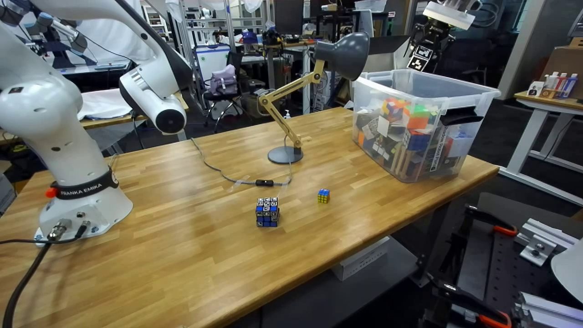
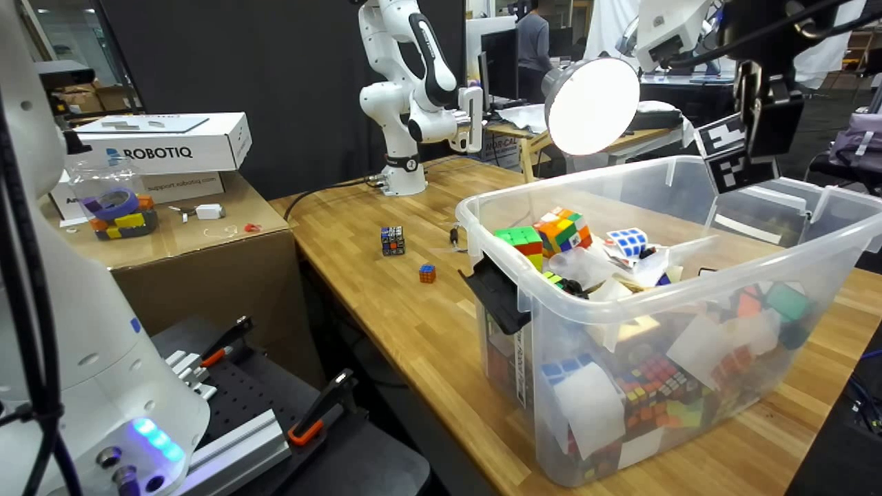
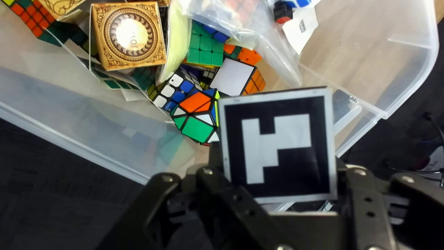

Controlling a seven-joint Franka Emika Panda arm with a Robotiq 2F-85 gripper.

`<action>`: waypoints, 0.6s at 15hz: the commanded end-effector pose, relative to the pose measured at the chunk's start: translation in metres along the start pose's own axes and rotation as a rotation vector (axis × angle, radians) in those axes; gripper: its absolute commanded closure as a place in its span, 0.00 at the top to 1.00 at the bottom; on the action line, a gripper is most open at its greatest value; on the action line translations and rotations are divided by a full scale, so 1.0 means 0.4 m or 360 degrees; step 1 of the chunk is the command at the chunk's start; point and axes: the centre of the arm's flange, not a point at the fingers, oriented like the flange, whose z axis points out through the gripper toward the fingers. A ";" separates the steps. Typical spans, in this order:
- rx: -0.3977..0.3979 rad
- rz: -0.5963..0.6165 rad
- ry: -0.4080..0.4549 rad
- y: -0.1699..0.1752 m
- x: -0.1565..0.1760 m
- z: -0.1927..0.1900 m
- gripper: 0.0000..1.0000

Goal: Put the black and white thing in the storage box

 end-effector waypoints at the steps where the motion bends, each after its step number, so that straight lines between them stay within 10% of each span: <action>1: 0.0000 0.0000 0.0000 0.000 0.000 0.000 0.64; 3: 0.0000 0.0000 0.0000 0.000 0.000 0.000 0.64; 4: 0.0000 0.0000 0.0000 0.000 0.000 0.000 0.39; 9: -0.0010 -0.0113 -0.0043 -0.112 -0.025 0.050 0.39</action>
